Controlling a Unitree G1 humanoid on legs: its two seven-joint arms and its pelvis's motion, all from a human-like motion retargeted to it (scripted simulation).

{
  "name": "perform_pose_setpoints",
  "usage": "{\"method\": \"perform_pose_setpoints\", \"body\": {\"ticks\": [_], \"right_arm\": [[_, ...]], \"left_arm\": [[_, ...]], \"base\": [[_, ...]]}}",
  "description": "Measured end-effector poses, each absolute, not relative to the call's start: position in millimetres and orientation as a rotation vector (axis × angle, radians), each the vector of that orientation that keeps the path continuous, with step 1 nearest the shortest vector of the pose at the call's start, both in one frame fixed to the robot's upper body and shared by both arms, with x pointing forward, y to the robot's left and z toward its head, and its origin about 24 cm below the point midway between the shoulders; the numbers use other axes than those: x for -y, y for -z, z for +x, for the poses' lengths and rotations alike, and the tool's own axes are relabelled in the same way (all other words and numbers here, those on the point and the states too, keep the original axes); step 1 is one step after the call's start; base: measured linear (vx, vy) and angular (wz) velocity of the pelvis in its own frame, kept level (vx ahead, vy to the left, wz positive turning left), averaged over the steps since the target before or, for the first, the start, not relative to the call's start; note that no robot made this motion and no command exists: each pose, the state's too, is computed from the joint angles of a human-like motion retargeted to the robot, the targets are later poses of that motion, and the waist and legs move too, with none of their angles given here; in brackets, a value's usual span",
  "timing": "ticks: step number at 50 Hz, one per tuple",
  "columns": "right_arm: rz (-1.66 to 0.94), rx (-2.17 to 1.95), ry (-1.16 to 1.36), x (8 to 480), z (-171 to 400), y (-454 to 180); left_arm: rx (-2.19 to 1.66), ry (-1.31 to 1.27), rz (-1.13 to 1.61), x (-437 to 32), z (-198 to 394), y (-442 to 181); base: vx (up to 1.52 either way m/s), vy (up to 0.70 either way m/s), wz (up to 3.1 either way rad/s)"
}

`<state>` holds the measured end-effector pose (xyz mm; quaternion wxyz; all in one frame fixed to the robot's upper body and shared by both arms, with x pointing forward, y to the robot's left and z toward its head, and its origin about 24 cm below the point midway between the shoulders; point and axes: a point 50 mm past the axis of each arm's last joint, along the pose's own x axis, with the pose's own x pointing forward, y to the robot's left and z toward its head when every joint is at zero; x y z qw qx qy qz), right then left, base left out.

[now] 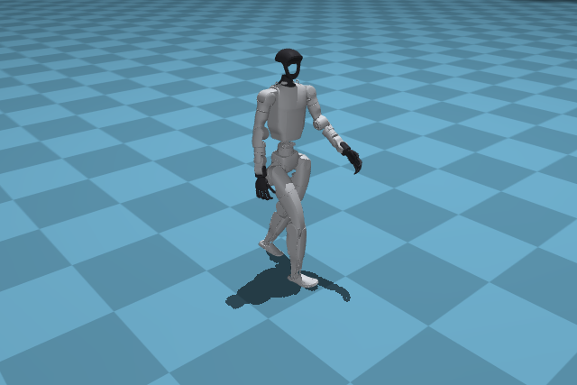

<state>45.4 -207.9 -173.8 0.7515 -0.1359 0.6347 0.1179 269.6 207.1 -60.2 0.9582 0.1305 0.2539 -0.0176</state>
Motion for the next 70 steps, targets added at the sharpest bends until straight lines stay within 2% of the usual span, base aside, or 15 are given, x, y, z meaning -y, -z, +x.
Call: {"method": "perform_pose_setpoints", "body": {"ticks": [5,10,17,23,30,37,47,52,59,70], "right_arm": [[-0.297,-1.423,-0.257,210,34,175],[-0.354,-1.361,-0.260,211,58,172],[-0.419,-1.135,-0.227,208,133,154],[-0.389,-0.894,-0.175,204,201,122],[-0.371,-0.722,-0.177,194,238,95],[-0.364,-0.810,-0.224,183,218,112],[-0.335,-1.248,-0.237,206,111,163],[-0.311,-1.309,-0.197,219,92,165],[-0.341,-1.204,-0.131,227,122,156],[-0.510,-0.878,-0.268,186,220,117]], "left_arm": [[-0.547,0.066,0.240,-201,260,69],[-0.751,0.126,0.248,-199,220,105],[-1.126,0.213,0.315,-208,142,151],[-1.395,0.188,0.242,-226,62,169],[-1.537,0.171,0.139,-225,3,173],[-1.457,0.160,0.156,-225,30,172],[-1.023,0.148,0.232,-221,164,137],[-0.873,0.160,0.224,-215,202,117],[-0.885,0.160,0.228,-212,196,120],[-1.189,0.144,0.277,-223,106,158]], "base": [[0.57,-0.07,0.48],[0.46,-0.08,0.39],[0.39,-0.04,0.21],[0.34,0.04,0.23],[0.20,0.06,0.11],[0.12,0.06,0.24],[0.06,0.02,0.30],[0.01,0.00,0.09],[0.00,0.00,0.00],[0.00,0.00,0.00]]}}
